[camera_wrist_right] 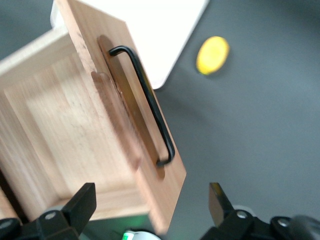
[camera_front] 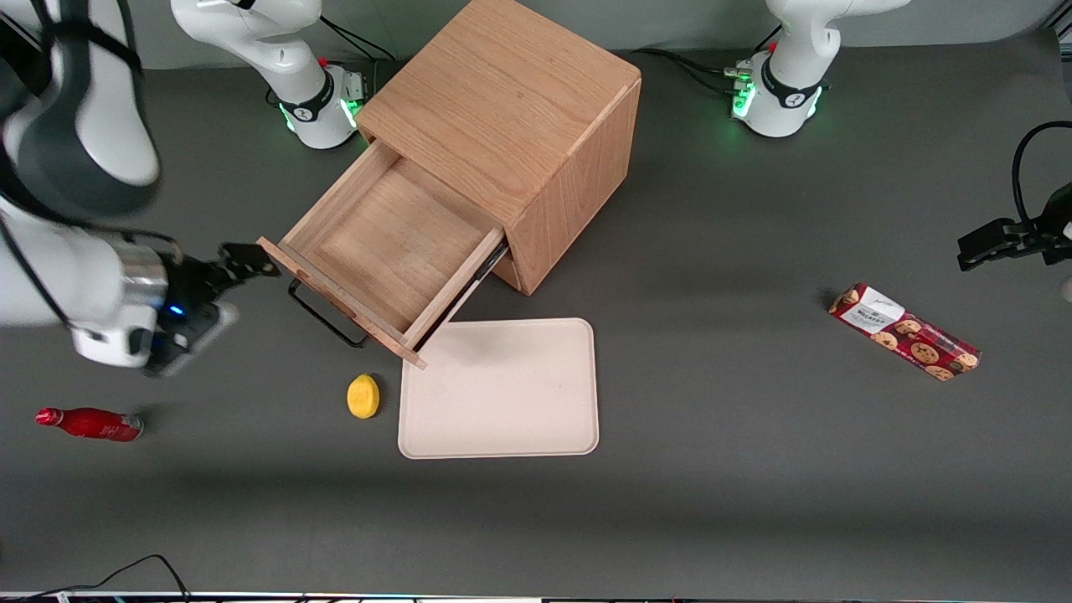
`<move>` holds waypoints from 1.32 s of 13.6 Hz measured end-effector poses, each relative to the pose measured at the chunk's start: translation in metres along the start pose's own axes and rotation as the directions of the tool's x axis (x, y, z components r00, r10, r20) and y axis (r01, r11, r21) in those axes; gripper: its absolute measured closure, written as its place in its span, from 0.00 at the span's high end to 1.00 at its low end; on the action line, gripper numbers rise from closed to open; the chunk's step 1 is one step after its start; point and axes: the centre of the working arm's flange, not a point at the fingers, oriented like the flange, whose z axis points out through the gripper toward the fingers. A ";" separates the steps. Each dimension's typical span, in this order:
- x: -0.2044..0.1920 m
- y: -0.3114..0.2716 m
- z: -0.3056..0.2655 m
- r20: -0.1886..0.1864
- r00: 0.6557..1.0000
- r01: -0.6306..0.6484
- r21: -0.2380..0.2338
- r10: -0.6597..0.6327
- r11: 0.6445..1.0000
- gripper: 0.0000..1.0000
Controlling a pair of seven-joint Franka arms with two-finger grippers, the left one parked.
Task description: Open upper drawer
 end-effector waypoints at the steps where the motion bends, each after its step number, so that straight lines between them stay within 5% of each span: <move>1: -0.016 -0.007 -0.020 -0.019 0.996 -0.089 -0.034 0.089 0.995 1.00; 4: -0.050 -0.014 -0.049 -0.063 0.961 -0.274 -0.080 0.269 0.958 1.00; 8: -0.087 0.046 -0.047 -0.099 0.911 -0.409 -0.106 0.400 0.906 1.00; 18: -0.125 0.074 -0.043 -0.180 0.881 -0.467 -0.174 0.438 0.867 1.00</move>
